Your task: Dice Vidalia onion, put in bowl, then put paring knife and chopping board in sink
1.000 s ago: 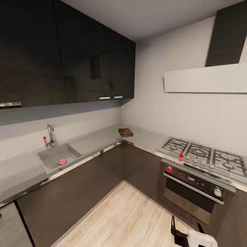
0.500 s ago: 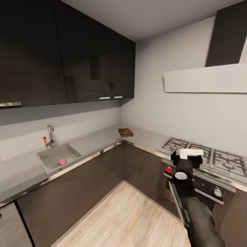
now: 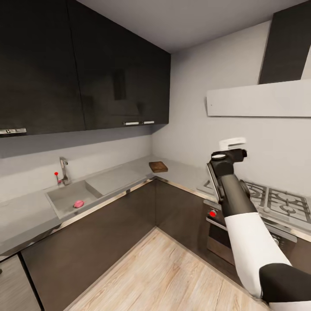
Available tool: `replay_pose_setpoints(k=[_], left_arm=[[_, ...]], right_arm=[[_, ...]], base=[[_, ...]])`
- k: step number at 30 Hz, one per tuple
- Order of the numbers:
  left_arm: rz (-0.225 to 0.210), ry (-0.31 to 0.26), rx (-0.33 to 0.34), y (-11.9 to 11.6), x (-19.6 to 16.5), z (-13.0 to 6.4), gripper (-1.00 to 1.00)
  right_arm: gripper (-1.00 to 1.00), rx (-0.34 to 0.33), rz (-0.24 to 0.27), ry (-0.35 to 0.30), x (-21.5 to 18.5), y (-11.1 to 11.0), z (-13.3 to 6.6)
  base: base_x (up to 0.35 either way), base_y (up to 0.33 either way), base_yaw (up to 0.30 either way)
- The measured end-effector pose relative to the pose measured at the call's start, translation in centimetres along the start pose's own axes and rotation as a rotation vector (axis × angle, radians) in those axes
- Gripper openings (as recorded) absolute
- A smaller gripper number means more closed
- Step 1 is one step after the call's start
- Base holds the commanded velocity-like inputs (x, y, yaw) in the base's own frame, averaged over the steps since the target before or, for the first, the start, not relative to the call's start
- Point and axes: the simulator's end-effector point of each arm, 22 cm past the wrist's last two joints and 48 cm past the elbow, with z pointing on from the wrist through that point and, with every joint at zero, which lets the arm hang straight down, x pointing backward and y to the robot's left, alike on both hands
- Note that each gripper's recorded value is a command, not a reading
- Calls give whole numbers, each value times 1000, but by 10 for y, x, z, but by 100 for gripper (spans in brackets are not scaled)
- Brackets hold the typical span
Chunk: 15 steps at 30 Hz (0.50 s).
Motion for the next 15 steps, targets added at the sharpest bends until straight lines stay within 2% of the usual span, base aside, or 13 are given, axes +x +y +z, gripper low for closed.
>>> replay_pose_setpoints(k=[3,7,13,15], left_arm=[[0,1,0,0,0,0,100],[0,1,0,0,0,0,100],[0,1,1,-1,0,0,100],[0,1,1,-1,0,0,100]], right_arm=[[100,-69,0,23,2,18,5],[100,-198,-3,45,-2,47,10],[100,-314,-17,68,-6,58,23],[100,-378,-20,82,-5,65,23]], base=[[0,0,0],[0,0,0],[7,-3,0],[74,-53,0]])
